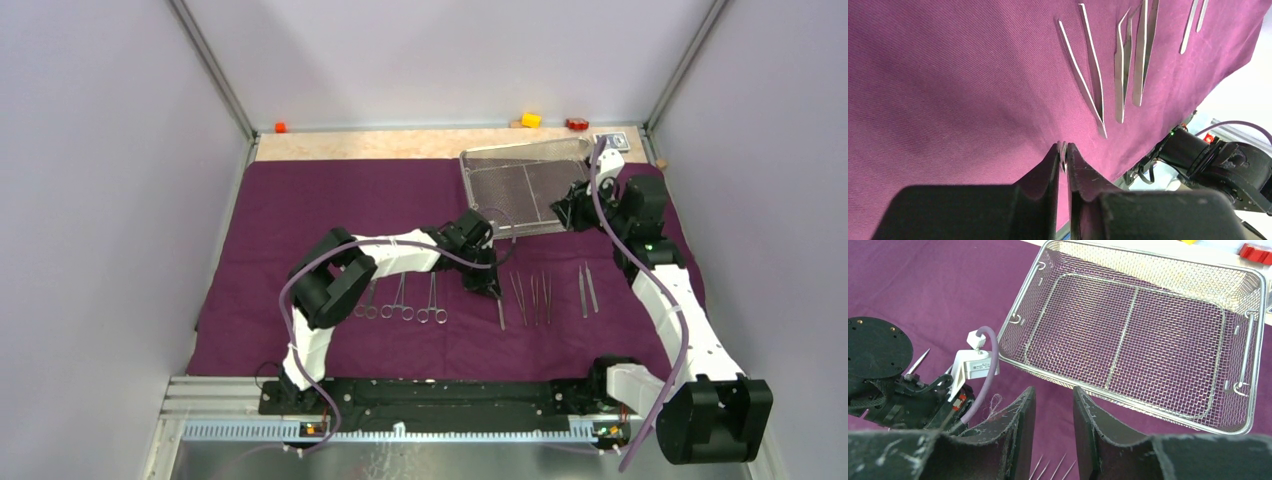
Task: Open and lay out the surgical kit
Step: Place the medical item in the surgical kit, then pick up the medical item from the surgical kit.
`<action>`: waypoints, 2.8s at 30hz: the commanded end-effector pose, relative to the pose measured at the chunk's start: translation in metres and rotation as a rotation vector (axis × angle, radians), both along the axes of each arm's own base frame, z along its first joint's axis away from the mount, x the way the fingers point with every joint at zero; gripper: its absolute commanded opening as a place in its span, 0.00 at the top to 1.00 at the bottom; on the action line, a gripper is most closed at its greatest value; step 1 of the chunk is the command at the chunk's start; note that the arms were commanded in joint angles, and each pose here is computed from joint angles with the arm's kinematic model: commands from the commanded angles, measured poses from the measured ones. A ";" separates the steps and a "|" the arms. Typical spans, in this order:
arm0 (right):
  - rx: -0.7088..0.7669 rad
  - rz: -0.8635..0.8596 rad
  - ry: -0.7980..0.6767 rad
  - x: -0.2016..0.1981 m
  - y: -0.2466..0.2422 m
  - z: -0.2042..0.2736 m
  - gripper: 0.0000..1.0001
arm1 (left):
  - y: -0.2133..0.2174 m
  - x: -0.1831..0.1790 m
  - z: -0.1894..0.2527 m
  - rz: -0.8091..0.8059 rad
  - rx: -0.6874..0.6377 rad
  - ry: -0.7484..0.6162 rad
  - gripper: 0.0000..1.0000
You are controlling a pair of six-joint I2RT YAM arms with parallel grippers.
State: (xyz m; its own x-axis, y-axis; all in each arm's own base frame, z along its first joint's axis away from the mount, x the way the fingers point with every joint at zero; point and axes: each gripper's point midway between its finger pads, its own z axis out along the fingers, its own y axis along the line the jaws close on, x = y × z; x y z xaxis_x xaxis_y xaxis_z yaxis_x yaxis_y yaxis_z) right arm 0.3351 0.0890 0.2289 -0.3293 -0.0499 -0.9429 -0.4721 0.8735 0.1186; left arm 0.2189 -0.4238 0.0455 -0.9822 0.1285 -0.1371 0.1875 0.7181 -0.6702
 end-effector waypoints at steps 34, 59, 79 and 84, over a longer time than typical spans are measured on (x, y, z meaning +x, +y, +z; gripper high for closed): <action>-0.017 0.035 -0.067 0.001 0.002 0.012 0.67 | -0.024 0.048 0.026 -0.050 -0.032 -0.257 0.61; 0.004 0.063 -0.046 -0.002 0.007 0.010 0.67 | -0.024 0.054 0.002 -0.103 0.137 -0.450 0.60; 0.005 0.062 -0.042 -0.001 0.007 0.008 0.67 | -0.027 0.044 -0.009 -0.140 0.154 -0.458 0.74; 0.003 0.061 -0.040 -0.001 0.007 0.008 0.67 | -0.027 0.043 -0.003 -0.147 0.143 -0.480 0.79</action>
State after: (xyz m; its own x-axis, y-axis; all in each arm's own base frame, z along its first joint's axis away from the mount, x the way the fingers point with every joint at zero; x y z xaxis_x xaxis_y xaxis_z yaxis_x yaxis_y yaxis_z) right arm 0.3315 0.0954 0.2298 -0.3174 -0.0679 -0.9459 -0.5176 0.8482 0.1128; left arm 0.2604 -0.4440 0.0314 -0.8132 0.3037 -0.4965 0.5213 0.7594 -0.3893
